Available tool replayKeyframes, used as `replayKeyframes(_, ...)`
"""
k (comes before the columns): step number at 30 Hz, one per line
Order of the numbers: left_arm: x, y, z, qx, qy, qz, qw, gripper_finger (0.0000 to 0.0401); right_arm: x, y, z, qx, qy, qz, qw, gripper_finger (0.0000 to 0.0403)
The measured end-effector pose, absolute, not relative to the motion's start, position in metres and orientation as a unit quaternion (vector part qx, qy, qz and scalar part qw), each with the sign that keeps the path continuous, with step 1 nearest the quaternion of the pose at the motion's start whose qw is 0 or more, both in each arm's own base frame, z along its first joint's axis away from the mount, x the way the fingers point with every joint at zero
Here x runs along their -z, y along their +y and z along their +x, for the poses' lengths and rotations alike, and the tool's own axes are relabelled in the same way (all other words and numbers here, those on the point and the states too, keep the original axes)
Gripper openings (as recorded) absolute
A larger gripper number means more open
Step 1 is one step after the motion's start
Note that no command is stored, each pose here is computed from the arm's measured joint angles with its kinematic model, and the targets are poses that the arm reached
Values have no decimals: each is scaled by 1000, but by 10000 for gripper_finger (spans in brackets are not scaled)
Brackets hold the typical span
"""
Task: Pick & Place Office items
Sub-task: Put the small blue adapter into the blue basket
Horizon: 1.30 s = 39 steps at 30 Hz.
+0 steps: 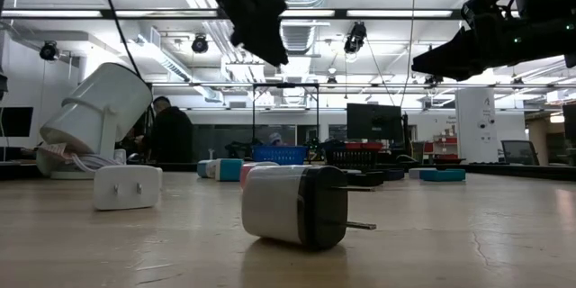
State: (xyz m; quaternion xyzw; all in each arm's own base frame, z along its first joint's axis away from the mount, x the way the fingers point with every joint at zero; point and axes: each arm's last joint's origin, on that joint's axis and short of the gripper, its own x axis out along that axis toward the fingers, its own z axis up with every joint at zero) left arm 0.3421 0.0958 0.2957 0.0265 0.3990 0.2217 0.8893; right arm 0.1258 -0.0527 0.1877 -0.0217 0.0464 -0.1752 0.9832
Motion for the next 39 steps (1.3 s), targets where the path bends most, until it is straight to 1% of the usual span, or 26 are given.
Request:
replayKeyframes(6, -292, 66, 332, -242, 415, 42, 876, 220, -188, -53, 126, 175, 47, -22, 983, 256)
replayKeyframes(11, -278, 58, 311, -261, 413, 30, 872, 220, -188, -53, 126, 175, 47, -22, 983, 256)
replayKeyframes(18, -258, 55, 272, -247, 347, 47, 903, 220, -188, -53, 126, 176, 47, -21, 983, 256)
replayKeyframes(23, -248, 66, 249, -262, 331, -1, 906, 220, -187, -53, 126, 175, 50, -21, 983, 256)
replayKeyframes(28, -242, 87, 240, -273, 353, -73, 892, 220, -187, -53, 126, 175, 50, -21, 983, 256)
replayKeyframes(30, -242, 94, 240, -256, 371, -73, 889, 220, -187, -53, 126, 175, 50, -21, 983, 256)
replayKeyframes(34, -246, 106, 242, -205, 413, -44, 887, 220, -187, -53, 126, 175, 50, -21, 983, 256)
replayKeyframes(39, -243, 120, 247, -218, 464, -75, 855, 220, -187, -53, 126, 175, 51, -21, 983, 256)
